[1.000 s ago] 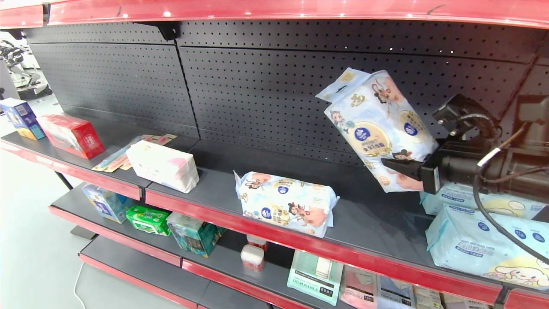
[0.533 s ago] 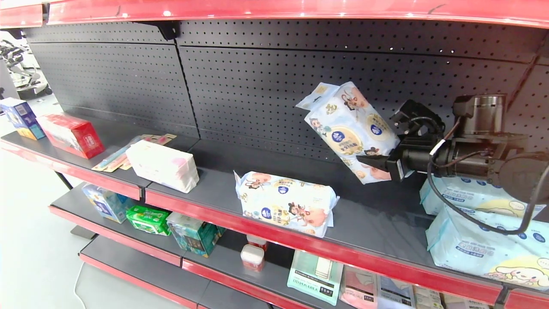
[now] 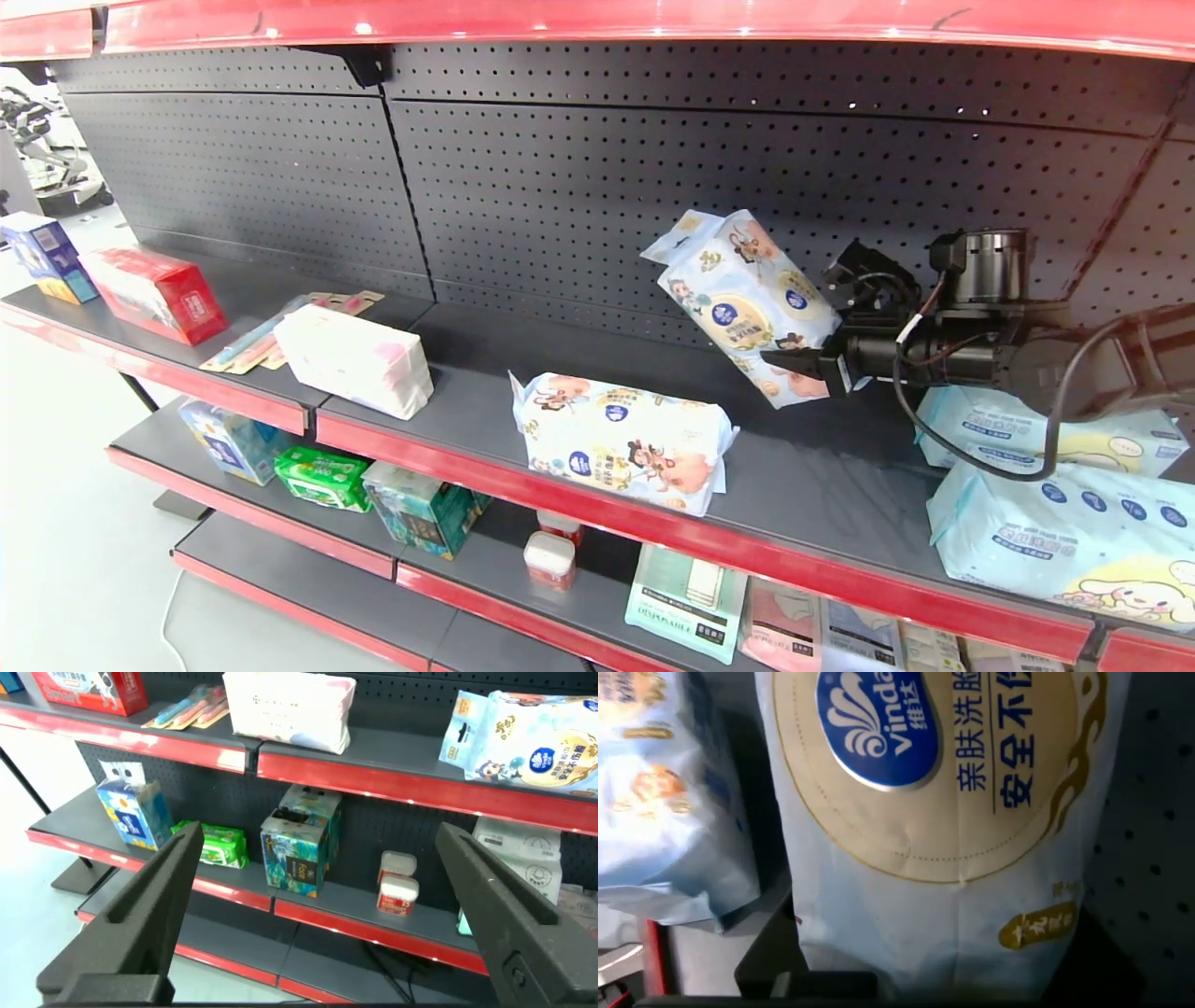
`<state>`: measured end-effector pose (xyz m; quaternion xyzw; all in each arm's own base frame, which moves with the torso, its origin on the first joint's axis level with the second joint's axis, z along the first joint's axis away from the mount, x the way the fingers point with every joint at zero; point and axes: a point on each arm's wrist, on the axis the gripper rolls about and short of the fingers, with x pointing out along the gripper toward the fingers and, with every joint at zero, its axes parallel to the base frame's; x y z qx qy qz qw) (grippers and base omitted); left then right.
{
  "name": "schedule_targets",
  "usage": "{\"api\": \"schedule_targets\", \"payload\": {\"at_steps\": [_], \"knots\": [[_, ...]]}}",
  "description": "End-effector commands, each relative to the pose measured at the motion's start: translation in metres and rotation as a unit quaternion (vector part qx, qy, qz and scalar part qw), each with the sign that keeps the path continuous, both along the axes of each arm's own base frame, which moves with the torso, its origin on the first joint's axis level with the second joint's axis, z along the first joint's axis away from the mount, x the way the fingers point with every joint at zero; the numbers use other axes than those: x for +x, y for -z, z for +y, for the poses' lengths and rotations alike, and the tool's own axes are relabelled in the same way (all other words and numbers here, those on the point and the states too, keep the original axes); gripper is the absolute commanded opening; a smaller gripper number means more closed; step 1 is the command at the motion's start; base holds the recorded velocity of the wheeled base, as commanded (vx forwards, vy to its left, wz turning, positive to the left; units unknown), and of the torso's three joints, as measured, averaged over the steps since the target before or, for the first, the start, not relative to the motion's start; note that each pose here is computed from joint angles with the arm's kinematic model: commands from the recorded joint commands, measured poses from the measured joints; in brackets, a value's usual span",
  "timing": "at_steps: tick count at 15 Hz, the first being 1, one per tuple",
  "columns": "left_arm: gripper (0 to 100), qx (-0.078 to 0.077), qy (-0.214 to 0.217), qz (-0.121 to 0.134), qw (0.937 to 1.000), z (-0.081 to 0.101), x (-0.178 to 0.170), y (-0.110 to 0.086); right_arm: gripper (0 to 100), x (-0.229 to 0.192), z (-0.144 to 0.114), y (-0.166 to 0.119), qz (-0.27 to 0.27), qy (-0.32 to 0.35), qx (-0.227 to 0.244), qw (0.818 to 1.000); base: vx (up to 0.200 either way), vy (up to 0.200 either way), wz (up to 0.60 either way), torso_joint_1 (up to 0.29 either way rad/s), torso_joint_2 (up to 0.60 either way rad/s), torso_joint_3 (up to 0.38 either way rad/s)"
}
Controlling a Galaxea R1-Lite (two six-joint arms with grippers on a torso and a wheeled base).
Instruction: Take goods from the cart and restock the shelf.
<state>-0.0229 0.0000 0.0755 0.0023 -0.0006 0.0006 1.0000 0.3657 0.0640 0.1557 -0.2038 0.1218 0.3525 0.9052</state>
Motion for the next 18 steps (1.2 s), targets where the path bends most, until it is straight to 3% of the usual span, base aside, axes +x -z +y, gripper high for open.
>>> {"api": "schedule_targets", "payload": {"at_steps": [1,10,18], "knots": [[100,0.000,0.000,0.001,1.0000,0.000,0.000,0.000,0,0.013,0.001,0.013,0.011,-0.001,-0.001,1.000,0.000,0.000,0.00,0.000,0.00,0.000],[100,0.000,0.000,0.001,1.0000,0.000,0.000,0.000,0,0.008,0.025,0.027,0.039,-0.027,0.001,0.999,0.000,0.000,0.00,0.000,0.00,0.000],[100,0.000,0.000,0.001,1.0000,0.000,0.000,0.000,0,0.026,0.029,0.030,0.037,-0.040,0.011,0.998,0.000,0.000,0.00,0.000,0.00,0.000]]}}
